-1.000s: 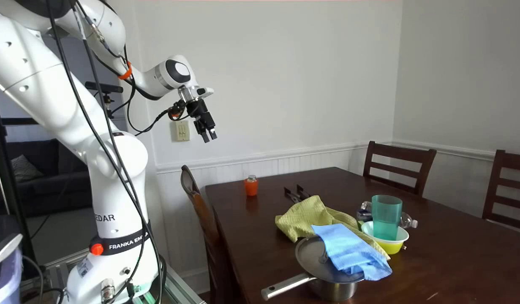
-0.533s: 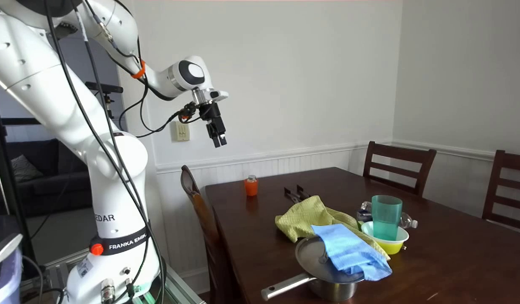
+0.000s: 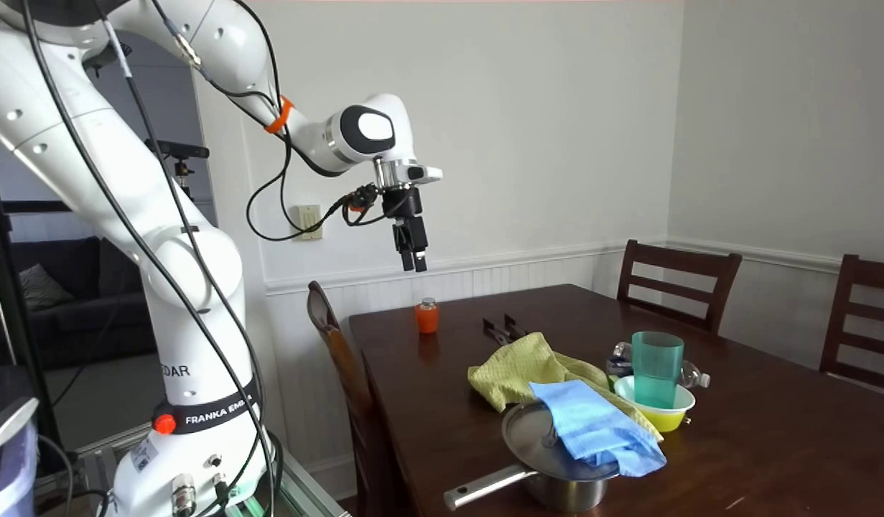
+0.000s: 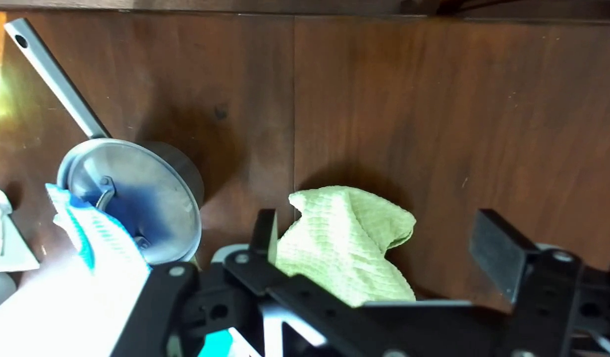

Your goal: Use the blue towel on the lid to remove the lid from the pot and put it on the table on the left side of the pot on the table

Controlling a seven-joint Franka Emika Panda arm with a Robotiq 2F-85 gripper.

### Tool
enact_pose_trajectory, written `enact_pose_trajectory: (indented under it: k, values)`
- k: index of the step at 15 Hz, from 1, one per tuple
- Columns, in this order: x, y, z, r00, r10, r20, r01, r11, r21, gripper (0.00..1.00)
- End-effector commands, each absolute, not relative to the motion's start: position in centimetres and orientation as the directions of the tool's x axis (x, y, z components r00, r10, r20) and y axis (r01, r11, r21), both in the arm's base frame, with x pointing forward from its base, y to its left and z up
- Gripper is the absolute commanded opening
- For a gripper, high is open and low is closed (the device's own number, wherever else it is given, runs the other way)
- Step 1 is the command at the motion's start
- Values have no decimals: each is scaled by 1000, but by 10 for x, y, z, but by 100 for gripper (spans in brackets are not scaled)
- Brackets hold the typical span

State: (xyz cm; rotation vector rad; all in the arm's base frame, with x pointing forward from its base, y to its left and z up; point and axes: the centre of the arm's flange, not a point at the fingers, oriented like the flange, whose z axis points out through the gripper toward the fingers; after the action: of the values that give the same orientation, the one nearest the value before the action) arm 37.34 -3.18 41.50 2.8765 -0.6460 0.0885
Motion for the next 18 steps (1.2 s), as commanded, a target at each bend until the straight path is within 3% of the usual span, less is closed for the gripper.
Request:
enact_pose_trajectory:
  k: [1, 13, 18]
  values:
    - [362, -78, 403, 928, -346, 139, -364, -921, 137, 100]
    - [359, -104, 394, 937, -305, 172, -318, -947, 50, 100]
    - [352, -168, 387, 956, -198, 215, -210, -977, 34, 100]
